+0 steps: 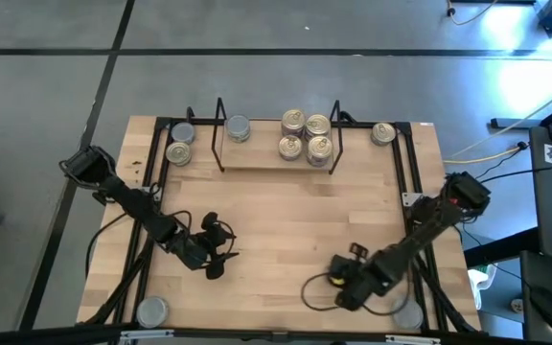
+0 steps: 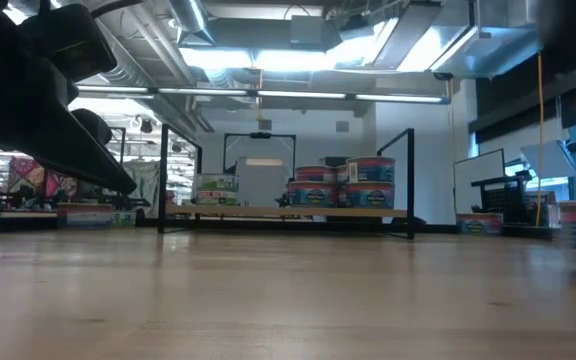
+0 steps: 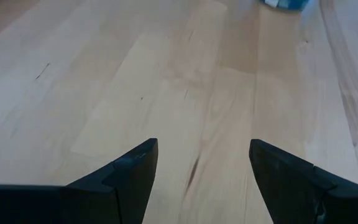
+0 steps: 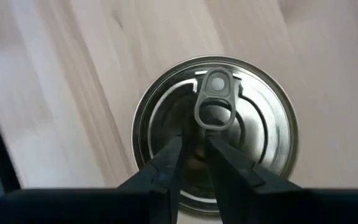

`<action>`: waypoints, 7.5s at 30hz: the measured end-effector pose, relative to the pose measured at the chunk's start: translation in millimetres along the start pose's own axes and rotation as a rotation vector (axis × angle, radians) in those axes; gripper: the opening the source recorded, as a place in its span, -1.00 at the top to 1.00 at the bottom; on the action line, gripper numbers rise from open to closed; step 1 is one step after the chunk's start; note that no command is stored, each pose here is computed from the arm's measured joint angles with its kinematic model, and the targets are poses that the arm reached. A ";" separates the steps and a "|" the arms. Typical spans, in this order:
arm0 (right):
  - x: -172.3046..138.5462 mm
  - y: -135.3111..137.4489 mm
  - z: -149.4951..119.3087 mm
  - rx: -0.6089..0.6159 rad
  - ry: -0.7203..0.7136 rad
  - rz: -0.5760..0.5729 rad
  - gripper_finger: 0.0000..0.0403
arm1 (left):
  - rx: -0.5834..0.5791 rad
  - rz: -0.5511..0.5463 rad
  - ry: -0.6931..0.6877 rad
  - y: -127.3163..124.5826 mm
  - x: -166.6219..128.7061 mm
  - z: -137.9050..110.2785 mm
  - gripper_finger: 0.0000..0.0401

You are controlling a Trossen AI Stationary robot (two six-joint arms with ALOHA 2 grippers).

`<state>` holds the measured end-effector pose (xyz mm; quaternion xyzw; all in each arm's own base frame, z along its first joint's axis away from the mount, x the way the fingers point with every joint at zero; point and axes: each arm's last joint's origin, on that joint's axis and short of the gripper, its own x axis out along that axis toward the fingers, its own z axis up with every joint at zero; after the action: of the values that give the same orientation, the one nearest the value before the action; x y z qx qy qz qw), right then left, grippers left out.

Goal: Stack canned seafood by type on shelf
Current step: Stack the blue-pink tuna can on top of the other blue-pink can on the shelf

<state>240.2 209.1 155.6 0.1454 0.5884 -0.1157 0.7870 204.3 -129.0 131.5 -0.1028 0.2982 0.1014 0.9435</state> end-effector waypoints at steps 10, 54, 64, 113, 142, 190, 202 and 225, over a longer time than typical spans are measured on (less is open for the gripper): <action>21.6 -17.0 55.5 -0.079 -0.149 0.032 0.61 | -0.011 0.033 -0.006 6.8 5.2 5.0 -0.26; -6.9 -23.4 11.6 -0.589 -0.507 0.182 0.61 | 0.136 0.037 -0.160 -59.0 80.7 110.5 -0.26; -7.9 -22.4 15.0 -0.530 -0.536 0.217 0.61 | 0.143 -0.069 -0.120 -44.0 109.6 113.8 -0.26; 30.1 -35.3 27.5 -0.892 -0.609 -0.352 -0.46 | -0.080 -0.163 0.023 40.9 182.6 108.0 -0.26; 44.1 -63.3 47.1 -0.954 -0.453 -0.442 -0.46 | -0.163 -0.204 0.049 60.9 186.2 113.7 -0.26; 68.3 -65.7 57.8 -0.892 -0.509 -0.550 0.02 | -0.196 -0.235 0.057 64.3 184.2 116.9 -0.26; 45.3 -38.9 32.7 -0.911 -0.604 -0.437 0.07 | -0.148 -0.172 0.082 53.0 152.6 132.3 -0.26; 42.2 -46.9 45.4 -0.814 -0.648 -0.541 0.07 | 0.007 0.027 0.052 19.3 63.4 77.4 -0.26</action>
<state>276.0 148.4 122.9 -0.3667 0.3311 -0.1156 0.8617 292.2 -82.6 153.9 -0.0980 0.3243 0.1103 0.9344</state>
